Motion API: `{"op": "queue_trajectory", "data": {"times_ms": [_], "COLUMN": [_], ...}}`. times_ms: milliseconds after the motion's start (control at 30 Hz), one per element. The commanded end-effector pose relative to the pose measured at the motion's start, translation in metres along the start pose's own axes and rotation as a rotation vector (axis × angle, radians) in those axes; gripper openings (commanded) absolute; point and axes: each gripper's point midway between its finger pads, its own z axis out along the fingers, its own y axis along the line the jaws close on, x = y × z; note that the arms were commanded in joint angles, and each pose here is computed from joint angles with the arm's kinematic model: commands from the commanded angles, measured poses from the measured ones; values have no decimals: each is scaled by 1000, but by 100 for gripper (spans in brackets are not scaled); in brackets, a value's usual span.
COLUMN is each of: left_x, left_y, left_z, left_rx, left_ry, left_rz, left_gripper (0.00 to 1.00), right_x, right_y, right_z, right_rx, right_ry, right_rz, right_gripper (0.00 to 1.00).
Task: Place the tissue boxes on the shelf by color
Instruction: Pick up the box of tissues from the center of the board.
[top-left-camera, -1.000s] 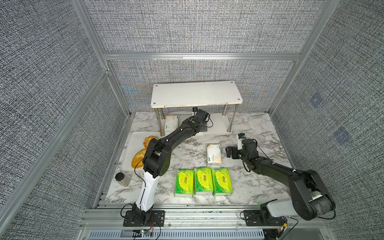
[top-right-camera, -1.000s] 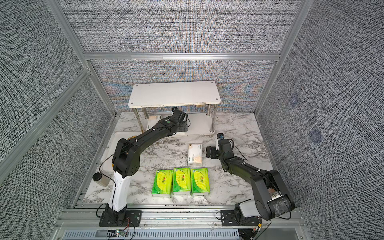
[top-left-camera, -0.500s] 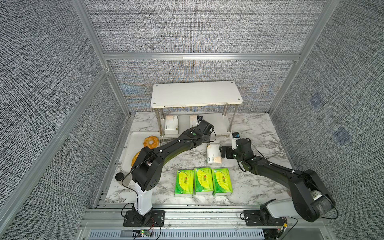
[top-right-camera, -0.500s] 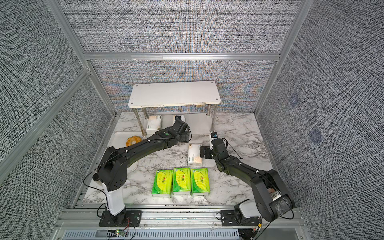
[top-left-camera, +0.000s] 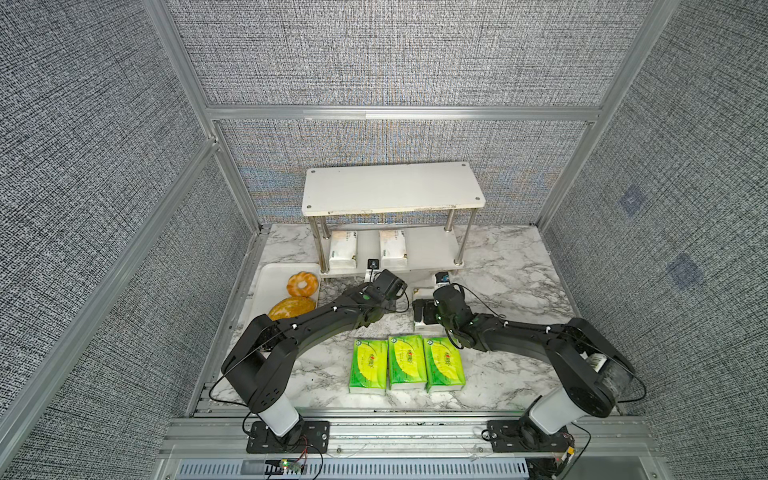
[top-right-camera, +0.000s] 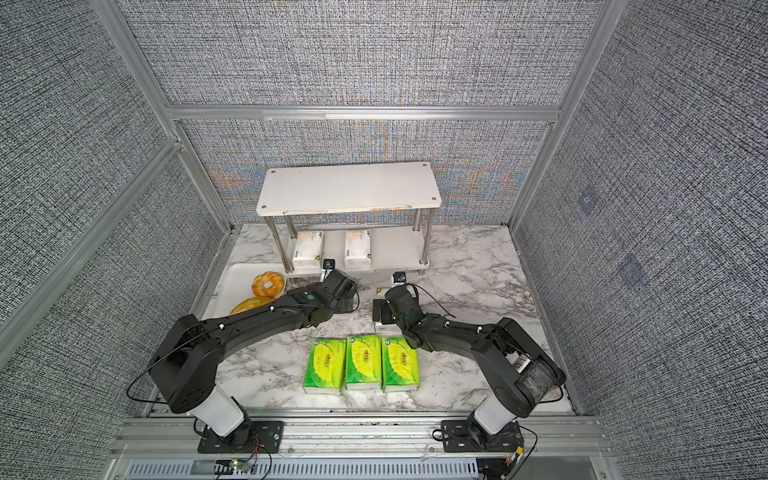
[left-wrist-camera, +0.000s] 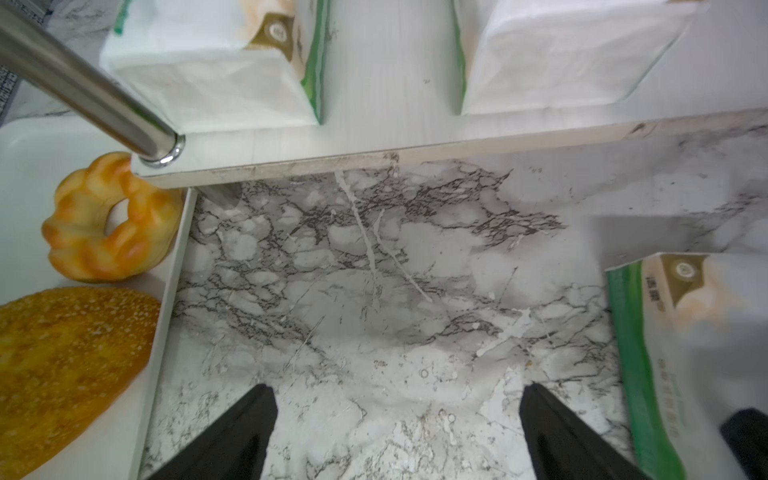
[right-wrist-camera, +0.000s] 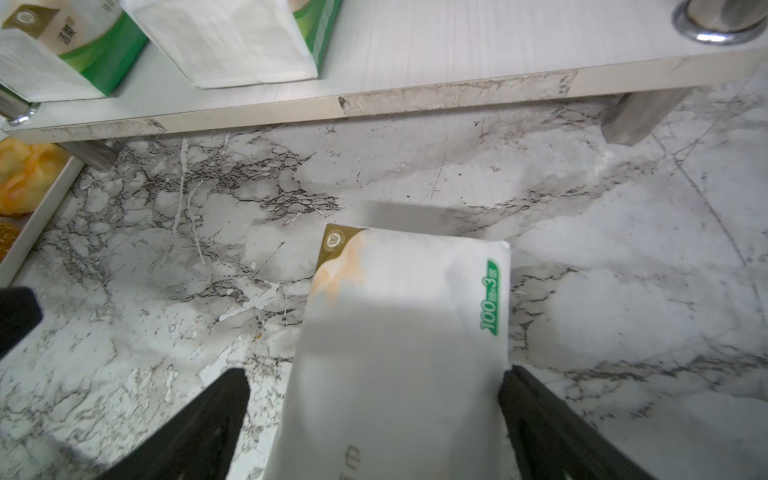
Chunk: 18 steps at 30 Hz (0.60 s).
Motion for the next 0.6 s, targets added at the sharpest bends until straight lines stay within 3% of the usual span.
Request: {"op": "queue_trajectory", "data": {"times_ms": [0, 367, 567], "left_x": [0, 9, 11], "left_y": [4, 21, 24], "left_z": [2, 7, 9], "left_rx": [-10, -37, -41], "left_ry": [-22, -20, -21], "left_rz": [-47, -69, -79], "left_gripper": [97, 97, 97], "right_x": [3, 19, 27], "right_y": [-2, -12, -31], "right_z": [4, 20, 25], "right_rx": [28, 98, 94], "right_ry": [17, 73, 96], "right_rz": [13, -45, -79], "right_gripper": [99, 99, 90]}}
